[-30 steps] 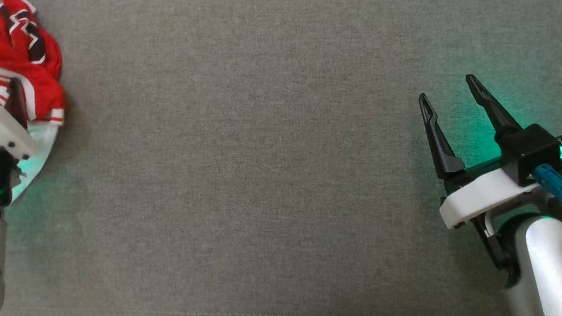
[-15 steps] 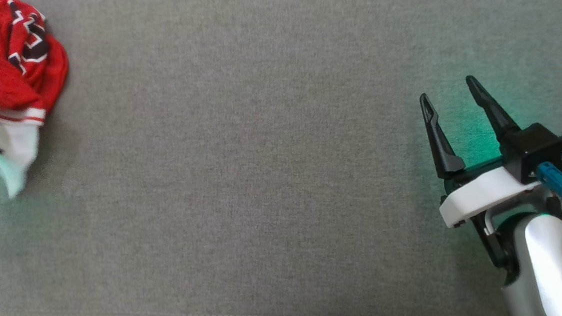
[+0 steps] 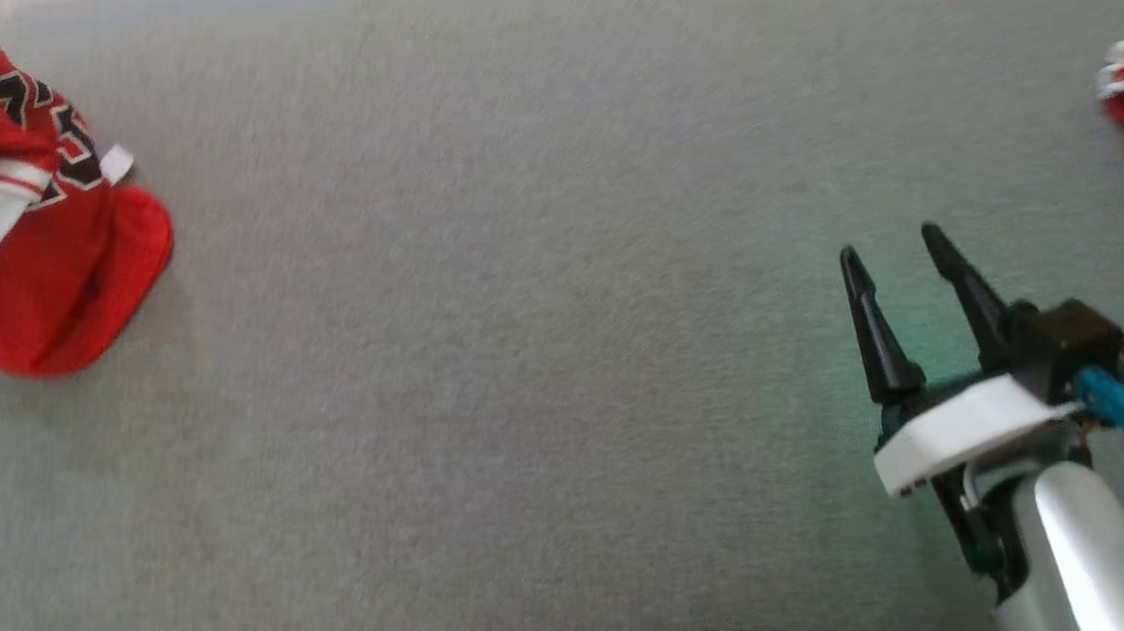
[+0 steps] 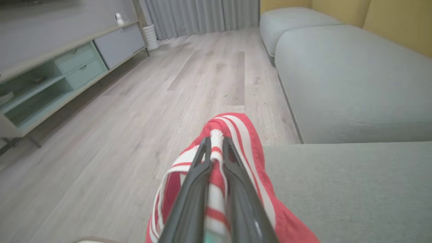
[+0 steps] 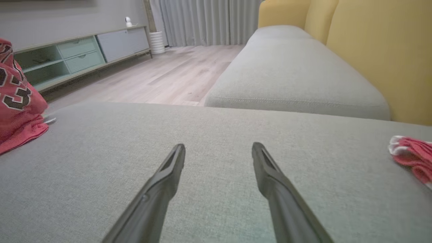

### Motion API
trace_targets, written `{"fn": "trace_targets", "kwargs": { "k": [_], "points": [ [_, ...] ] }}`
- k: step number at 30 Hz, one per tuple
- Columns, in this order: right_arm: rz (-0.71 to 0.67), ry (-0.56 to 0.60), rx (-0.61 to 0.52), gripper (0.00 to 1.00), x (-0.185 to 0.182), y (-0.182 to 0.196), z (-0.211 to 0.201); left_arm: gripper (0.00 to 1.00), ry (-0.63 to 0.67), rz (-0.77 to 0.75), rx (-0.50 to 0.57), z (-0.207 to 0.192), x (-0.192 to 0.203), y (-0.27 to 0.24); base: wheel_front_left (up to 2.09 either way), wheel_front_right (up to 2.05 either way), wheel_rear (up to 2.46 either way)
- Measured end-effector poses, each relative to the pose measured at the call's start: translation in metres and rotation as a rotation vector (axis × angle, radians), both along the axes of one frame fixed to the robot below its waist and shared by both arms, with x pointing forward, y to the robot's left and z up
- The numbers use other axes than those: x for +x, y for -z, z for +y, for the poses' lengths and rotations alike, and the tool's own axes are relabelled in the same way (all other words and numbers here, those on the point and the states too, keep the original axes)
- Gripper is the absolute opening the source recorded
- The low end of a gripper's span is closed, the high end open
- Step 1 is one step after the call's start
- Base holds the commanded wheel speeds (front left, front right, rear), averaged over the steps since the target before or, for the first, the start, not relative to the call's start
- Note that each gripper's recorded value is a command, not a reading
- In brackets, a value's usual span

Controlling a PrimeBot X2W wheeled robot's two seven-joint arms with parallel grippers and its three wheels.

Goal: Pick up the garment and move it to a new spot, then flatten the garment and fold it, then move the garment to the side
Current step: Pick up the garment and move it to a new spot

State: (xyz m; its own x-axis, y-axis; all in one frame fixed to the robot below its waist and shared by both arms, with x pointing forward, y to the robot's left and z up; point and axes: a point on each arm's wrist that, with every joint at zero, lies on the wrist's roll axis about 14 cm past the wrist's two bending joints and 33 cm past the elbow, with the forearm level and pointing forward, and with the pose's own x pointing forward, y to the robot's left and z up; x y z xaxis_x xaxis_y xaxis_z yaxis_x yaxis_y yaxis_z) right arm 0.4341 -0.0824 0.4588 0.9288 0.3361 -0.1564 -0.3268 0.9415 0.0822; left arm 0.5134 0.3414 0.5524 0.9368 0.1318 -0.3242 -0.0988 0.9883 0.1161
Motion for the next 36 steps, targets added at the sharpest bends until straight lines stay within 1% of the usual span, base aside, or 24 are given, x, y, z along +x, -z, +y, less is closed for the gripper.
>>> {"fn": "trace_targets", "kwargs": {
  "k": [3, 5, 8, 11, 14, 16, 19, 21, 23, 25, 27, 29, 31, 33, 36],
  "points": [
    [-0.002, 0.043, 0.015, 1.0, -0.014, -0.002, -0.015, 0.0, 0.082, -0.044, 0.031, -0.027, 0.007, -0.029, 0.0, 0.0, 0.0],
    [0.0, 0.078, 0.02, 1.0, -0.023, -0.002, -0.027, 0.0, 0.16, -0.075, 0.041, -0.055, 0.013, -0.047, 0.0, 0.0, 0.0],
    [-0.01, 0.132, 0.029, 1.0, -0.034, -0.006, -0.045, 0.0, 0.284, -0.127, 0.053, -0.106, 0.021, -0.071, 0.0, 0.0, 0.0],
    [-0.027, 0.181, 0.038, 1.0, -0.045, -0.012, -0.061, 0.0, 0.415, -0.198, 0.034, -0.165, 0.025, -0.098, 0.0, 0.0, 0.0],
    [-0.039, 0.23, 0.046, 1.0, -0.055, -0.015, -0.077, 0.0, 0.537, -0.287, -0.026, -0.225, 0.022, -0.13, 0.0, 0.0, 0.0],
    [-0.047, 0.262, 0.044, 1.0, -0.06, -0.017, -0.088, 0.0, 0.594, -0.348, -0.066, -0.257, 0.018, -0.153, 0.0, 0.0, 0.0],
    [-0.048, 0.305, 0.042, 1.0, -0.066, -0.017, -0.102, 0.0, 0.65, -0.418, -0.121, -0.291, 0.013, -0.178, 0.0, 0.0, 0.0],
    [-0.032, 0.325, 0.038, 1.0, -0.067, -0.011, -0.108, 0.0, 0.675, -0.435, -0.189, -0.308, 0.011, -0.182, 0.0, 0.0, 0.0],
    [-0.018, 0.332, 0.036, 1.0, -0.066, -0.005, -0.11, 0.0, 0.674, -0.42, -0.255, -0.318, 0.012, -0.173, 0.0, 0.0, 0.0],
    [0.001, 0.334, 0.033, 1.0, -0.064, 0.002, -0.111, 0.0, 0.653, -0.375, -0.331, -0.323, 0.015, -0.148, 0.0, 0.0, 0.0],
    [0.017, 0.332, 0.031, 1.0, -0.062, 0.008, -0.11, 0.0, 0.615, -0.296, -0.386, -0.322, 0.017, -0.108, 0.0, 0.0, 0.0],
    [0.034, 0.325, 0.029, 1.0, -0.059, 0.015, -0.108, 0.0, 0.556, -0.18, -0.429, -0.315, 0.016, -0.053, 0.0, 0.0, 0.0],
    [0.046, 0.315, 0.027, 1.0, -0.055, 0.019, -0.105, 0.0, 0.482, -0.048, -0.439, -0.301, 0.011, 0.008, 0.0, 0.0, 0.0],
    [0.044, 0.307, 0.026, 1.0, -0.049, 0.02, -0.102, 0.0, 0.411, 0.056, -0.421, -0.283, 0.003, 0.061, 0.0, 0.0, 0.0],
    [0.041, 0.302, 0.024, 1.0, -0.042, 0.021, -0.101, 0.0, 0.325, 0.138, -0.389, -0.257, -0.005, 0.109, 0.0, 0.0, 0.0]
  ]
}}
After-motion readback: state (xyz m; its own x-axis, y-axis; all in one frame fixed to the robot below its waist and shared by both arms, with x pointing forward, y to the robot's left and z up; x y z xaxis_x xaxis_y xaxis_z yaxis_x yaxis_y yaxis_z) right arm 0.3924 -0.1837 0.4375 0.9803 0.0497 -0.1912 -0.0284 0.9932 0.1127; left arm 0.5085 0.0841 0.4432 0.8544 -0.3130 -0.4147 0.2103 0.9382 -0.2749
